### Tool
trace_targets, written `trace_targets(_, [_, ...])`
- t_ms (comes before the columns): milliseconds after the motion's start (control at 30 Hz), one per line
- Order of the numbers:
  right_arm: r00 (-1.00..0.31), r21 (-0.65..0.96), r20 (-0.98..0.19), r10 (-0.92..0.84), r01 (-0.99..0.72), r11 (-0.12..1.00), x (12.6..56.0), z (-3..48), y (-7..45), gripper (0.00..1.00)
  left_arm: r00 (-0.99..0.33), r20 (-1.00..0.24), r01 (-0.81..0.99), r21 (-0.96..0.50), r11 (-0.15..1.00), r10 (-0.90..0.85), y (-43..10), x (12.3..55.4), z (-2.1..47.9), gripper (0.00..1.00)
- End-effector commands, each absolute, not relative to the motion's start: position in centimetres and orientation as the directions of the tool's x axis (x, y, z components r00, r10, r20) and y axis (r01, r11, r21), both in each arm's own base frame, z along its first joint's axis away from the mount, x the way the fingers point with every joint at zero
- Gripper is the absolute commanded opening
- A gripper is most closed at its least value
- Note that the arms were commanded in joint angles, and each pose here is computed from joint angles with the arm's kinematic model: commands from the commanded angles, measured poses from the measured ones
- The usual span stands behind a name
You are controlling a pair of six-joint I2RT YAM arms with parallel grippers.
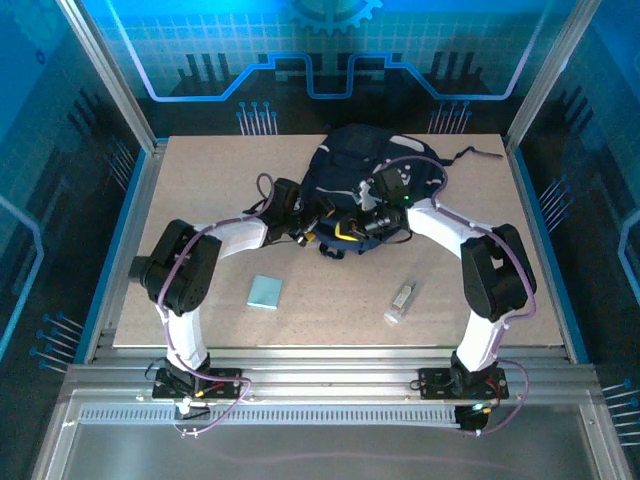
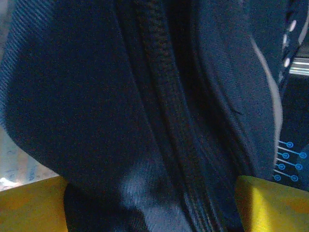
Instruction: Pack books, pencil case, and school supplies into a backpack
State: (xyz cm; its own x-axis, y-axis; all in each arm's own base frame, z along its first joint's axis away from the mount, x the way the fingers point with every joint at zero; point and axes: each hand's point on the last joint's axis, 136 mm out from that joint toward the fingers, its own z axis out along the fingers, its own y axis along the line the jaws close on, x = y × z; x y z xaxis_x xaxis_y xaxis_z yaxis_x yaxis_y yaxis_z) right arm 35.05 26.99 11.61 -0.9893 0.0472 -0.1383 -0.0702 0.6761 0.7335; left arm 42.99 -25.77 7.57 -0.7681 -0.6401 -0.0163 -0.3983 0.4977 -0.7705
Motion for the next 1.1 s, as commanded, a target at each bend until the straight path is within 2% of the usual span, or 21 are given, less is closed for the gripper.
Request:
trace_targets(0, [-0.98, 0.775, -0.199, -0.004, -0.16, 0.611, 33.1, 14.8, 27.9, 0.0, -0.754, -0.027, -0.327, -0.851, 0.41, -0.657, -27.8, 46.3, 9.5, 0.35])
trace_targets(67, [-0.985, 0.735, -0.172, -0.017, -0.14, 0.664, 31.7, 13.3, 26.5, 0.0, -0.754, -0.045, -0.311, -0.855, 0.416, -0.656, -27.6, 46.7, 9.8, 0.03])
trace_targets(100, [-0.988, 0.709, -0.155, -0.022, -0.127, 0.693, 31.1, 12.5, 25.5, 0.0, -0.754, -0.055, -0.307, -0.852, 0.424, -0.655, -27.4, 46.8, 10.0, 0.0])
trace_targets(300, [-0.997, 0.549, -0.076, -0.02, -0.059, 0.834, 28.6, 9.2, 19.0, 0.0, -0.747, -0.115, -0.266, -0.851, 0.453, -0.655, -24.8, 47.0, 12.5, 0.0])
trace_targets(467, [-0.997, 0.437, -0.073, 0.013, -0.02, 0.899, 28.2, 8.0, 14.4, 0.0, -0.742, -0.18, -0.213, -0.85, 0.481, -0.646, -23.0, 47.1, 15.4, 0.0])
trace_targets(700, [-0.981, 0.312, -0.16, 0.108, 0.054, 0.948, 31.7, 7.4, 9.1, 0.0, -0.761, -0.233, -0.148, -0.847, 0.511, -0.606, -22.3, 46.2, 18.6, 0.0])
trace_targets(1067, [-0.924, 0.136, -0.287, 0.251, 0.22, 0.966, 37.8, 7.0, 0.2, 0.0, -0.789, -0.262, -0.124, -0.818, 0.561, -0.556, -20.6, 44.1, 20.3, 0.0])
